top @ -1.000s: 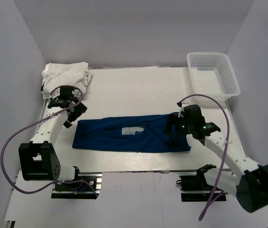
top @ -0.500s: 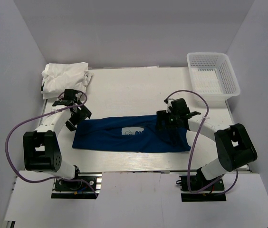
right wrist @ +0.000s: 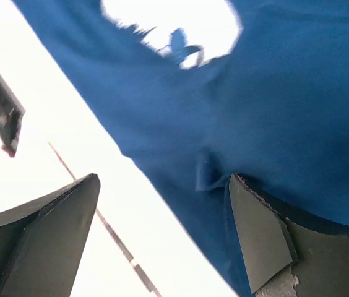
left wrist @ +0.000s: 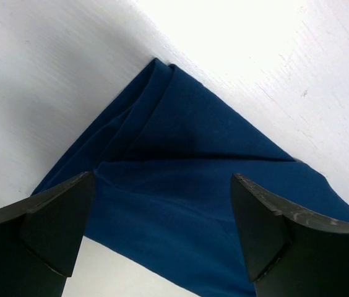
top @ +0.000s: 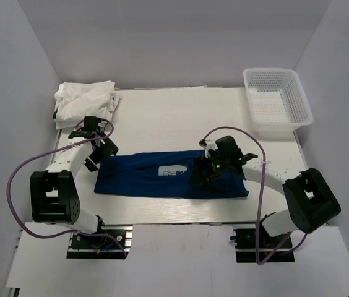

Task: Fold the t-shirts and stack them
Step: Fold the other side of the tshirt into a rectangle

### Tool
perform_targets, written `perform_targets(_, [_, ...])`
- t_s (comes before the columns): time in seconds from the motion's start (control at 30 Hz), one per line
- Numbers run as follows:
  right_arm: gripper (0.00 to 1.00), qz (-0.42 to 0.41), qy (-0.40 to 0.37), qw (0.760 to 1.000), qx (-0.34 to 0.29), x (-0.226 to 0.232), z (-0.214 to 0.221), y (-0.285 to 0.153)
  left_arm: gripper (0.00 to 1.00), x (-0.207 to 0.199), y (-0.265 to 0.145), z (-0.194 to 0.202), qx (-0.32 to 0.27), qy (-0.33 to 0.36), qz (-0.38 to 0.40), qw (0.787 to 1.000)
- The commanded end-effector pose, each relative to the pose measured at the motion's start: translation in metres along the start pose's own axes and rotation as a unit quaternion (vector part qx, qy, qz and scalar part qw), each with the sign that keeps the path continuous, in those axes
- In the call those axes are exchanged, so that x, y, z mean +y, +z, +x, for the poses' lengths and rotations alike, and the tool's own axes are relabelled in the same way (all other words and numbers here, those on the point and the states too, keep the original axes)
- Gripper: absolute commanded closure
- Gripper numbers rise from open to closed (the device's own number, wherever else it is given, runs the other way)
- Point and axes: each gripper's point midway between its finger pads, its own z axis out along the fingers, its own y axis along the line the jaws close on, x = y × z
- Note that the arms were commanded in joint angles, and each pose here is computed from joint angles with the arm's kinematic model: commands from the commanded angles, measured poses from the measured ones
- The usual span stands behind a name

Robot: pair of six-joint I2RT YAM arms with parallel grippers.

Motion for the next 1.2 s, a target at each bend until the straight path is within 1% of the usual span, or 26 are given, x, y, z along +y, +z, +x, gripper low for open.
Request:
perform_targets(0.0, [0.10, -0.036, -0.036, 0.998, 0.031, 0.028, 0.019, -0.009, 0.00, 0.008, -0.012, -0.008, -0.024, -0.005, -0.011, 1.000])
perform_targets(0.03, [0.10, -0.033, -0.050, 0.998, 0.028, 0.032, 0.020, -0.014, 0.00, 0.008, -0.014, -0.009, -0.027, -0.006, -0.008, 1.000])
perform_targets(0.07, [0.10, -0.015, -0.043, 0.998, 0.044, 0.028, 0.030, -0.016, 0.00, 0.008, -0.014, -0.009, -0.027, -0.006, -0.008, 1.000])
perform_targets(0.13, [0.10, 0.006, -0.061, 0.997, 0.052, 0.027, 0.037, -0.023, 0.00, 0.007, -0.018, -0.008, -0.025, -0.006, -0.003, 1.000])
perform_targets(0.2, [0.10, 0.026, -0.076, 0.996, 0.039, 0.027, 0.034, -0.035, 0.00, 0.006, -0.020, -0.009, -0.029, -0.007, 0.001, 1.000])
perform_targets(0.23, [0.10, 0.048, -0.078, 0.996, 0.023, 0.021, 0.029, -0.039, 0.00, 0.010, -0.019, -0.005, -0.022, -0.010, -0.005, 1.000])
perform_targets(0.27, [0.10, 0.047, -0.090, 0.995, -0.013, 0.027, 0.017, -0.045, 0.00, 0.010, -0.019, -0.005, -0.022, -0.010, -0.005, 1.000])
perform_targets(0.37, [0.10, 0.071, -0.083, 0.992, -0.063, 0.022, -0.002, -0.048, 0.00, 0.010, -0.019, -0.002, -0.016, -0.009, -0.005, 1.000])
perform_targets(0.5, [0.10, 0.105, -0.054, 0.991, -0.063, 0.012, -0.010, -0.044, 0.00, 0.018, -0.012, 0.011, 0.002, -0.006, -0.013, 1.000])
perform_targets(0.6, [0.10, 0.135, -0.041, 0.987, -0.073, 0.001, -0.015, -0.045, 0.07, 0.016, -0.005, 0.019, 0.020, -0.015, -0.015, 1.000])
perform_targets(0.7, [0.10, 0.158, -0.039, 0.984, -0.074, -0.008, -0.015, -0.046, 0.18, 0.020, 0.004, 0.030, 0.041, -0.027, -0.027, 0.998])
perform_targets(0.8, [0.10, 0.163, -0.036, 0.984, -0.066, -0.011, -0.012, -0.043, 0.31, 0.023, 0.009, 0.033, 0.041, -0.044, -0.036, 0.998])
perform_targets(0.87, [0.10, 0.161, -0.032, 0.985, -0.060, -0.013, -0.010, -0.041, 0.36, 0.024, 0.011, 0.034, 0.041, -0.044, -0.037, 0.997])
perform_targets(0.9, [0.10, 0.159, -0.030, 0.985, -0.056, -0.012, -0.008, -0.040, 0.42, 0.025, 0.011, 0.032, 0.035, -0.057, -0.043, 0.997])
perform_targets(1.07, [0.10, 0.156, -0.030, 0.986, -0.056, -0.011, -0.009, -0.041, 0.43, 0.027, 0.024, 0.031, 0.041, -0.066, -0.073, 0.994])
perform_targets(1.13, [0.10, 0.151, -0.039, 0.986, -0.057, -0.007, -0.012, -0.042, 0.40, 0.029, 0.024, 0.032, 0.046, -0.073, -0.085, 0.993])
perform_targets(1.17, [0.10, 0.148, -0.041, 0.987, -0.053, -0.007, -0.010, -0.041, 0.40, 0.027, 0.023, 0.028, 0.042, -0.074, -0.081, 0.993])
